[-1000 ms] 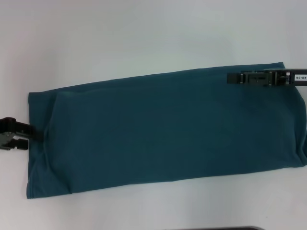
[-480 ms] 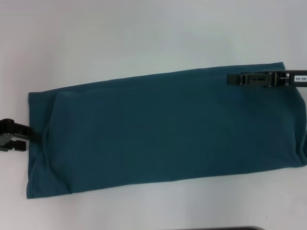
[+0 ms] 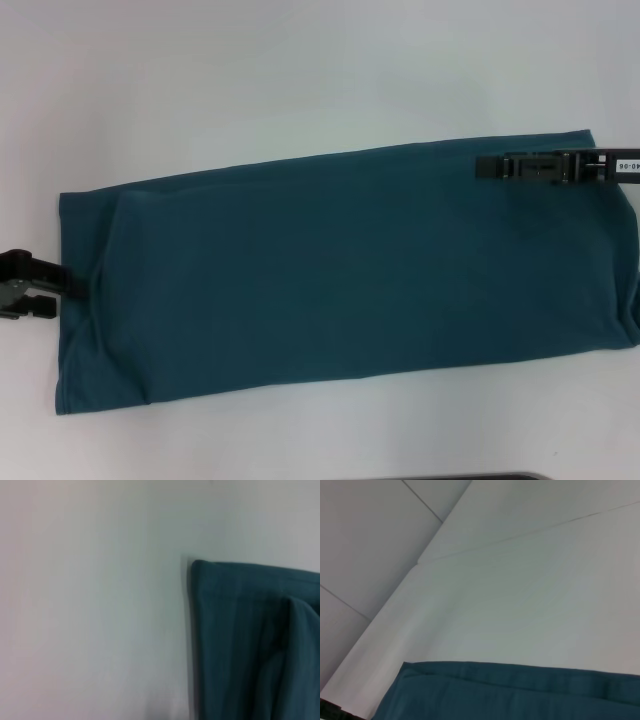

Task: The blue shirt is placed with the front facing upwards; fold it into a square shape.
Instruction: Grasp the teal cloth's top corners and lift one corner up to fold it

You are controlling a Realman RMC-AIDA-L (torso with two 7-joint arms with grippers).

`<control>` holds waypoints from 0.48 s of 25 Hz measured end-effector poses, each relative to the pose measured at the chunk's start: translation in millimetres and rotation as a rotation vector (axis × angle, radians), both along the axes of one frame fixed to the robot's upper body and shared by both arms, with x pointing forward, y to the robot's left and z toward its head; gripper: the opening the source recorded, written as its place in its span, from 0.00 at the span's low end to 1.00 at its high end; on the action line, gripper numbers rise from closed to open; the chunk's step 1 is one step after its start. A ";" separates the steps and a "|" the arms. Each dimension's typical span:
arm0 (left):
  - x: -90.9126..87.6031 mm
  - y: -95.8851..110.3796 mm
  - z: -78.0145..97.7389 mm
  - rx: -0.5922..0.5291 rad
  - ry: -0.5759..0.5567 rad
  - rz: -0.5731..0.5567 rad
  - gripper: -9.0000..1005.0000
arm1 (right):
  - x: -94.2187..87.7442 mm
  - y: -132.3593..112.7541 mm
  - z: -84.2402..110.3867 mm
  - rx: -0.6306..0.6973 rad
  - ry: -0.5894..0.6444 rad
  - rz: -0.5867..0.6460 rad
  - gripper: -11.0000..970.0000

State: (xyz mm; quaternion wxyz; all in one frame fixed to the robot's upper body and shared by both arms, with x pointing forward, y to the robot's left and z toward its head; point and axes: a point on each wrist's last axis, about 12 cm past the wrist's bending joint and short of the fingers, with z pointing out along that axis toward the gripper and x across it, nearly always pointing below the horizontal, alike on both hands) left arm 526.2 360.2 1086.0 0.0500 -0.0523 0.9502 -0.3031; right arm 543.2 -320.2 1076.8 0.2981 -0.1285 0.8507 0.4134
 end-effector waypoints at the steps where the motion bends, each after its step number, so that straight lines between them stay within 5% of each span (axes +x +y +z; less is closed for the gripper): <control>1: 0.1 0.0 0.0 0.000 0.000 0.001 0.57 | -0.1 -0.2 -0.1 0.000 0.000 0.000 0.92; 12: -0.3 -2.3 -2.3 -0.008 0.012 0.005 0.56 | -1.2 -1.7 -0.5 -0.003 0.002 -0.003 0.92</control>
